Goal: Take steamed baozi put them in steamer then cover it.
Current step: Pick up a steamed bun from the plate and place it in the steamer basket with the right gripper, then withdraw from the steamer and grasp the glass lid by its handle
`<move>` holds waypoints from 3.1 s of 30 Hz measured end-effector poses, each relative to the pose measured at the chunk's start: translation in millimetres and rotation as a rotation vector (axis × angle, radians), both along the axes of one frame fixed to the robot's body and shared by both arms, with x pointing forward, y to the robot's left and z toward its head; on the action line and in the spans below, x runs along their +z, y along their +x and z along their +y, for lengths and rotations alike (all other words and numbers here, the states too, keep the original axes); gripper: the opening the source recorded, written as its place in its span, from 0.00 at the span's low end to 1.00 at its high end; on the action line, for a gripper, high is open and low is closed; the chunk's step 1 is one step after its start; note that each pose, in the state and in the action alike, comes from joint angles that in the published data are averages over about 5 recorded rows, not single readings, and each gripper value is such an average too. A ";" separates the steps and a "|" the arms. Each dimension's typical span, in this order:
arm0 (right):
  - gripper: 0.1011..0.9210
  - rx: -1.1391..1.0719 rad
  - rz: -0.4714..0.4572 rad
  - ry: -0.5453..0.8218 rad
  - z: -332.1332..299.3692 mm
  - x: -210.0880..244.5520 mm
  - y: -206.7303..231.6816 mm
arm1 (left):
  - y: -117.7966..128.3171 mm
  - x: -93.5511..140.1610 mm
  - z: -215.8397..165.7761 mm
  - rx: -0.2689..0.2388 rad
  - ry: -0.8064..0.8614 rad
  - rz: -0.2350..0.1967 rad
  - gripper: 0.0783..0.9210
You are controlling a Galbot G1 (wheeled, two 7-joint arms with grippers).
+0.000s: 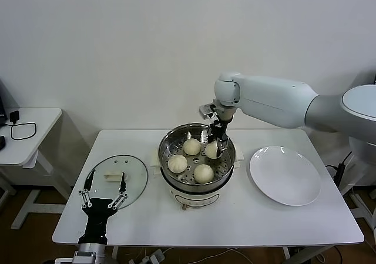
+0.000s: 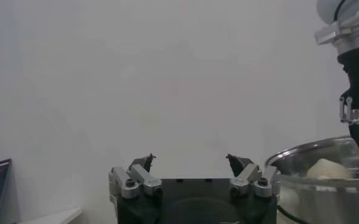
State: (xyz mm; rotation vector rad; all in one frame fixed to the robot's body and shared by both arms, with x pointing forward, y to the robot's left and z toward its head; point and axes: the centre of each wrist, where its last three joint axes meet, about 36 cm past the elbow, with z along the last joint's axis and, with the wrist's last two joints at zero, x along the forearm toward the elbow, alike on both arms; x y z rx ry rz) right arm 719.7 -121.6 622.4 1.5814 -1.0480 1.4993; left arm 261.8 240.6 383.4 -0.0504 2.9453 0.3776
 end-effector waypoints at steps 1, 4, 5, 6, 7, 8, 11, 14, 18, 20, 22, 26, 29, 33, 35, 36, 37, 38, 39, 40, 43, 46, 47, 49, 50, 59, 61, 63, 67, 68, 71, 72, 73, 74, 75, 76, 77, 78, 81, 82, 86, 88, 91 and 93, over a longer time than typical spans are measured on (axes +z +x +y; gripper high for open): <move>0.66 0.002 0.001 -0.002 0.8 -1.5 -0.2 | 0.0 0.0 0.0 0.000 0.000 0.000 0.88; 0.66 0.008 0.002 -0.009 2.7 -5.1 -0.6 | 0.0 -0.1 0.1 0.001 -0.001 -0.001 0.88; 0.66 0.010 0.003 -0.011 3.4 -6.1 -0.6 | 0.0 -0.2 0.1 0.001 -0.001 -0.001 0.88; 0.66 0.012 0.003 -0.014 4.1 -7.0 -0.7 | 0.1 -0.2 0.1 0.001 -0.001 -0.001 0.88; 0.67 0.015 0.004 -0.016 4.7 -8.1 -0.7 | 0.1 -0.2 0.1 0.002 -0.001 -0.002 0.88; 0.67 0.017 0.005 -0.018 5.3 -9.2 -0.8 | 0.2 -0.1 0.2 0.002 -0.001 -0.002 0.88; 0.67 0.022 0.010 -0.025 6.5 -12.5 -1.2 | 0.4 -0.1 0.5 0.003 -0.001 -0.003 0.88; 0.68 0.028 0.012 -0.031 7.6 -14.6 -1.4 | 0.6 -0.4 0.8 0.004 -0.001 -0.002 0.88; 0.72 0.034 0.013 -0.037 9.6 -17.6 -1.5 | 0.9 -0.6 1.2 0.005 -0.001 -0.003 0.88; 0.76 0.037 0.013 -0.040 10.0 -19.0 -1.6 | 1.2 -0.4 1.6 0.007 -0.001 -0.004 0.88; 0.81 0.039 0.012 -0.044 10.0 -20.1 -1.8 | 1.5 -0.2 2.1 0.008 0.000 -0.005 0.88; 0.87 0.046 0.008 -0.049 9.2 -20.2 -2.2 | 1.6 -0.1 2.8 0.010 0.001 -0.006 0.88; 0.88 0.050 0.006 -0.048 8.5 -18.2 -2.6 | 1.6 0.0 2.5 0.011 0.000 -0.006 0.88; 0.88 0.056 0.004 -0.038 6.0 -10.1 -3.4 | 1.1 0.9 1.8 0.011 -0.001 -0.005 0.88; 0.88 0.059 0.003 -0.028 3.3 -3.7 -4.1 | 0.7 1.8 1.5 0.012 0.000 -0.005 0.88; 0.88 0.061 0.001 -0.020 1.3 0.4 -4.5 | 0.6 2.4 1.4 0.012 0.001 -0.005 0.88; 0.88 0.061 -0.001 -0.011 -1.1 5.0 -5.0 | 0.6 3.1 1.2 0.012 0.002 -0.005 0.88; 0.88 0.061 -0.004 0.002 -4.0 10.3 -5.4 | 0.7 3.9 1.0 0.011 0.002 -0.006 0.88; 0.88 0.059 -0.008 0.017 -7.4 16.0 -5.9 | 0.9 4.7 0.9 0.011 0.003 -0.007 0.88; 0.88 0.058 -0.014 0.035 -11.2 22.0 -6.4 | 1.2 5.4 0.7 0.011 0.005 -0.008 0.88; 0.88 0.050 -0.036 0.108 -26.5 39.8 -8.5 | 2.4 6.9 0.4 0.009 0.011 -0.010 0.88; 0.88 0.041 -0.073 0.217 -47.3 51.6 -12.9 | 4.1 7.3 0.7 0.010 0.021 -0.009 0.88; 0.88 0.038 -0.091 0.262 -55.4 53.7 -15.2 | 4.9 7.4 0.9 0.011 0.025 -0.008 0.88; 0.88 0.028 -0.139 0.360 -72.3 54.7 -21.0 | 7.1 7.4 1.5 0.013 0.038 -0.006 0.88; 0.88 0.021 -0.169 0.413 -81.0 53.6 -24.5 | 8.4 7.5 1.8 0.015 0.045 -0.005 0.88; 0.88 -0.172 -0.549 0.980 -141.2 9.8 -64.5 | 24.6 13.0 6.5 0.051 0.161 -0.001 0.88; 0.88 -0.247 -0.633 1.107 -147.6 -5.2 -74.2 | 28.1 14.9 8.6 0.060 0.196 -0.003 0.88; 0.88 -0.331 -0.709 1.223 -152.3 -20.6 -83.8 | 31.7 15.8 11.2 0.069 0.232 -0.004 0.88; 0.88 -0.511 -0.830 1.414 -160.6 -53.2 -102.7 | 38.7 15.2 17.2 0.085 0.308 -0.006 0.88; 0.88 -0.556 -0.854 1.453 -162.8 -61.4 -107.1 | 40.1 14.8 18.9 0.087 0.326 -0.005 0.88; 0.88 -0.688 -0.920 1.548 -170.3 -86.7 -119.9 | 44.0 13.6 24.0 0.092 0.380 -0.004 0.88; 0.88 -0.730 -0.939 1.572 -172.8 -95.2 -124.1 | 45.3 13.0 25.8 0.094 0.397 -0.005 0.88; 0.88 -0.773 -0.957 1.595 -175.5 -103.8 -128.5 | 46.8 12.3 27.7 0.096 0.415 -0.007 0.88; 0.88 -0.815 -0.973 1.614 -178.1 -112.4 -133.0 | 48.3 11.6 29.7 0.099 0.434 -0.008 0.88; 0.88 -0.854 -0.988 1.631 -180.3 -120.7 -137.6 | 49.8 10.6 31.7 0.101 0.453 -0.011 0.88; 0.88 -0.893 -1.001 1.646 -182.4 -129.0 -142.7 | 51.4 9.5 33.9 0.104 0.474 -0.014 0.88; 0.88 -0.931 -1.013 1.660 -184.3 -137.3 -147.9 | 52.8 8.3 36.2 0.106 0.495 -0.017 0.88; 0.88 -0.966 -1.024 1.671 -186.1 -145.1 -153.1 | 54.1 6.6 38.7 0.107 0.517 -0.019 0.88; 0.88 -1.070 -1.054 1.698 -191.2 -168.3 -170.0 | 57.4 -0.2 47.3 0.107 0.590 -0.022 0.88; 0.88 -1.102 -1.062 1.704 -193.0 -175.7 -175.9 | 58.4 -2.9 50.4 0.106 0.617 -0.022 0.88; 0.88 -1.218 -1.094 1.715 -200.6 -203.7 -200.3 | 62.1 -15.0 64.7 0.099 0.735 -0.019 0.88; 0.88 -1.272 -1.107 1.712 -204.5 -216.8 -212.7 | 63.5 -22.1 72.4 0.093 0.798 -0.011 0.88; 0.88 -1.342 -1.122 1.701 -208.9 -234.4 -230.6 | 65.3 -33.1 83.8 0.083 0.893 0.007 0.88; 0.88 -1.381 -1.129 1.692 -210.8 -244.4 -241.7 | 66.2 -40.7 90.7 0.074 0.956 0.022 0.88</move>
